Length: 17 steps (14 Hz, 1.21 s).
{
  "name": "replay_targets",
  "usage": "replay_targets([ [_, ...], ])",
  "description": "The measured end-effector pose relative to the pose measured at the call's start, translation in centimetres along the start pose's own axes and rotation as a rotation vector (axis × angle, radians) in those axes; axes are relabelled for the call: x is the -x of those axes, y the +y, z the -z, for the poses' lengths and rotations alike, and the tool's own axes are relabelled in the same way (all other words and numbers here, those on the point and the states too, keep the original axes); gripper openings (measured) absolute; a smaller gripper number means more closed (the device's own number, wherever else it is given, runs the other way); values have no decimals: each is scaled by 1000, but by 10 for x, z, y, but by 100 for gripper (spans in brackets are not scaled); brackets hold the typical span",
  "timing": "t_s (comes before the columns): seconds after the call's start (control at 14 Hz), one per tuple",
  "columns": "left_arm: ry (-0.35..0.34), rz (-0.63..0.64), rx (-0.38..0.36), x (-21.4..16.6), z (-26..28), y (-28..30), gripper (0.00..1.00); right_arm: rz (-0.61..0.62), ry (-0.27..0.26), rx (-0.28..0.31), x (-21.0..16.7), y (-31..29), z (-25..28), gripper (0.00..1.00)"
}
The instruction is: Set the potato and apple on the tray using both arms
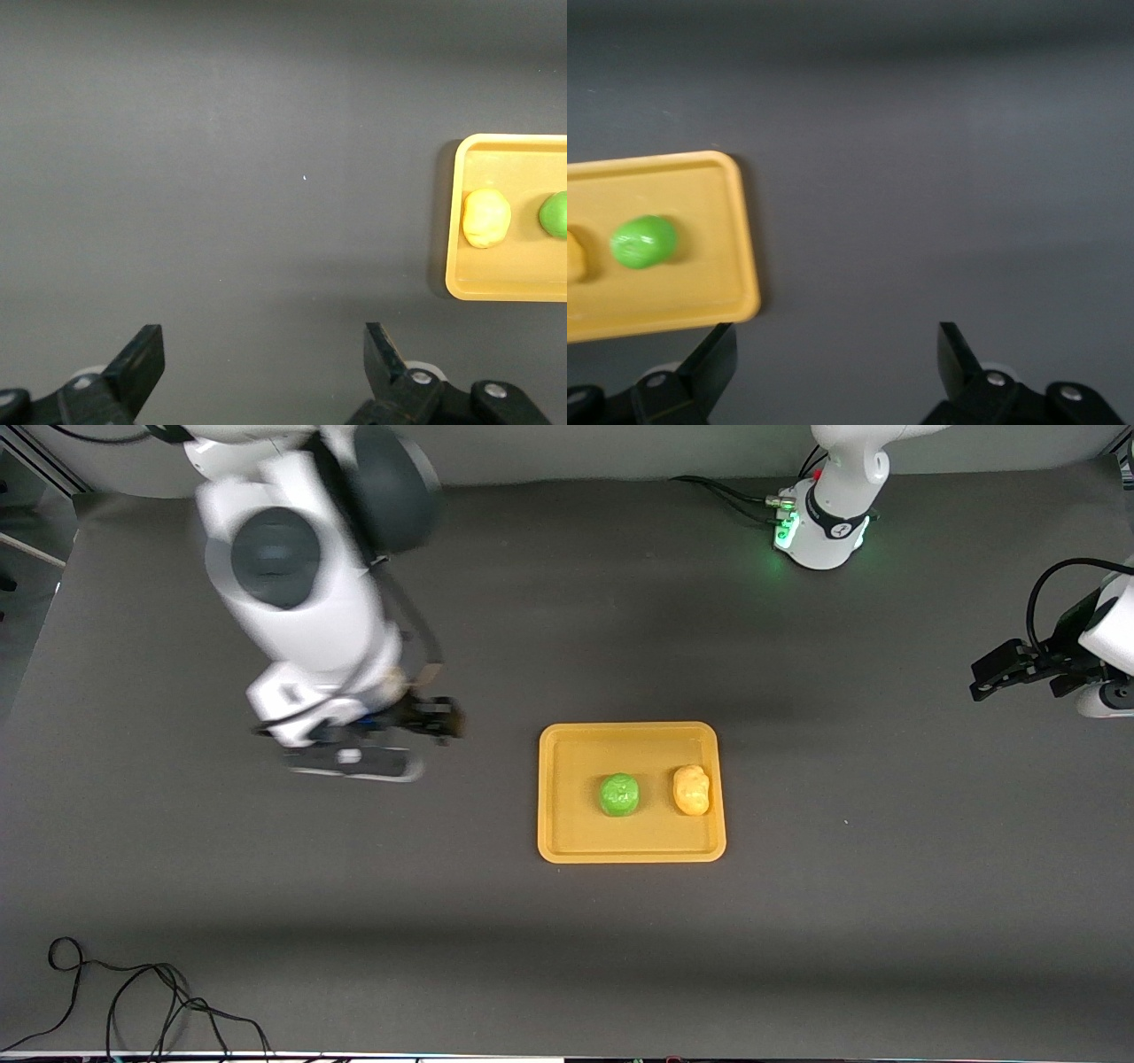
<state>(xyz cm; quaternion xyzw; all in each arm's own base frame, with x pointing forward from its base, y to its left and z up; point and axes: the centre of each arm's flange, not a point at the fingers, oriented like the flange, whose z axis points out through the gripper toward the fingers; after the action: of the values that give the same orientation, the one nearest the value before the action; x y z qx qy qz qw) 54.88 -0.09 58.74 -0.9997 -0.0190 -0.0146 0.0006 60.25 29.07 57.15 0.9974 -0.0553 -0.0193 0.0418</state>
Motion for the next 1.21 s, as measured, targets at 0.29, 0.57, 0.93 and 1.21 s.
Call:
replay_targets([
  [0.29, 1, 0, 0, 0, 0, 0, 100, 47, -40, -24, -4, 126, 14, 100],
  [0.57, 2, 0, 0, 0, 0, 0, 100, 107, -28, -59, -3, 230, 10, 100],
  [0.93, 3, -1, 0, 0, 0, 0, 100, 149, -14, -75, -7, 311, -3, 100],
  [1.21, 4, -1, 0, 0, 0, 0, 100, 148, -8, -74, -8, 320, -3, 100],
])
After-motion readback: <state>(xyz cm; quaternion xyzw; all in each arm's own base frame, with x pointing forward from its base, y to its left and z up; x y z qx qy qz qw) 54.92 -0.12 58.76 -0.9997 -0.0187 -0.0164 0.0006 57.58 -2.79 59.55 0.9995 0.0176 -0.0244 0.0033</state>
